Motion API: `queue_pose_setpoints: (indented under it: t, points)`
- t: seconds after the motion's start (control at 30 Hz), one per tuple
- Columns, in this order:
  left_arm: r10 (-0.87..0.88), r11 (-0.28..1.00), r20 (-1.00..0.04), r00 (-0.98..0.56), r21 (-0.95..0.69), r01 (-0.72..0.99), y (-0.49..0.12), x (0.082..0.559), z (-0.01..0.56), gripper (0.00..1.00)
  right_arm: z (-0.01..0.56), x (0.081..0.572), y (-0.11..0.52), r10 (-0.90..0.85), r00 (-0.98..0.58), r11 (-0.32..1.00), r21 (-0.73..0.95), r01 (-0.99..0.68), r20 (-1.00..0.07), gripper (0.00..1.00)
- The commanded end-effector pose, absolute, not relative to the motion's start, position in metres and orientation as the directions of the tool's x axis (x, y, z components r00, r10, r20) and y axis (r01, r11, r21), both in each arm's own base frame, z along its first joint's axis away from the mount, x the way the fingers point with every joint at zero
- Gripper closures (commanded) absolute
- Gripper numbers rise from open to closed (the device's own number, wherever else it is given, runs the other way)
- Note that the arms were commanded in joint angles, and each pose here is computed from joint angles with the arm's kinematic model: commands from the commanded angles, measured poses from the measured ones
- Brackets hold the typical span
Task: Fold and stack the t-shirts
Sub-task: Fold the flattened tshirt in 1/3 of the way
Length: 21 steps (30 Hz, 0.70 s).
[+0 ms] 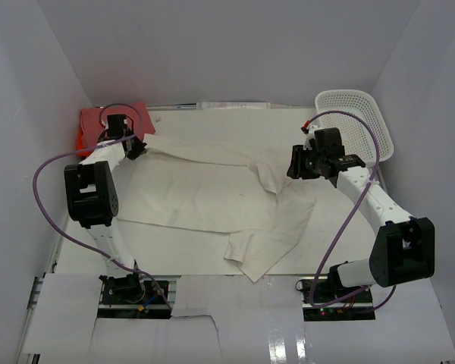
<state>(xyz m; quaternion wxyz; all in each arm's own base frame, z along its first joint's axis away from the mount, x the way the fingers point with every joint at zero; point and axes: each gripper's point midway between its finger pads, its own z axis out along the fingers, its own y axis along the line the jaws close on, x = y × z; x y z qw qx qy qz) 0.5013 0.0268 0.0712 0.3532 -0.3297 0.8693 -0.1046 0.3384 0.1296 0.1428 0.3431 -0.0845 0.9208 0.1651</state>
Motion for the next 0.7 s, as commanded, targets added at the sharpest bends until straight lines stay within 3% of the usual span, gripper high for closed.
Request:
queue_pose_setpoints:
  t: [0.0, 0.2, 0.3, 0.33, 0.43, 0.67]
  points:
    - [-0.629, 0.767, -0.625, -0.462, -0.399, -0.503, 0.047, 0.511, 0.113, 1.0, 0.156, 0.337, 0.131, -0.041, -0.727, 0.929, 0.241, -0.28, -0.685, 0.52]
    - [-0.63, 0.755, -0.629, -0.455, -0.361, -0.547, 0.059, 0.511, 0.11, 0.94, 0.152, 0.337, 0.131, -0.043, -0.734, 0.929, 0.243, -0.279, -0.678, 0.52]
    - [-0.628, 0.759, -0.627, -0.462, -0.359, -0.544, 0.061, 0.513, 0.109, 0.81, 0.151, 0.337, 0.132, -0.045, -0.735, 0.927, 0.246, -0.283, -0.677, 0.52]
    - [-0.628, 0.758, -0.627, -0.462, -0.357, -0.545, 0.061, 0.514, 0.108, 0.59, 0.151, 0.338, 0.132, -0.045, -0.735, 0.927, 0.245, -0.282, -0.677, 0.52]
    - [-0.633, 0.75, -0.622, -0.46, -0.347, -0.562, 0.063, 0.511, 0.105, 0.33, 0.148, 0.338, 0.132, -0.046, -0.74, 0.928, 0.245, -0.281, -0.671, 0.52]
    - [-0.638, 0.729, -0.634, -0.438, -0.312, -0.609, 0.074, 0.506, 0.108, 0.32, 0.145, 0.34, 0.134, -0.049, -0.741, 0.926, 0.247, -0.286, -0.67, 0.52]
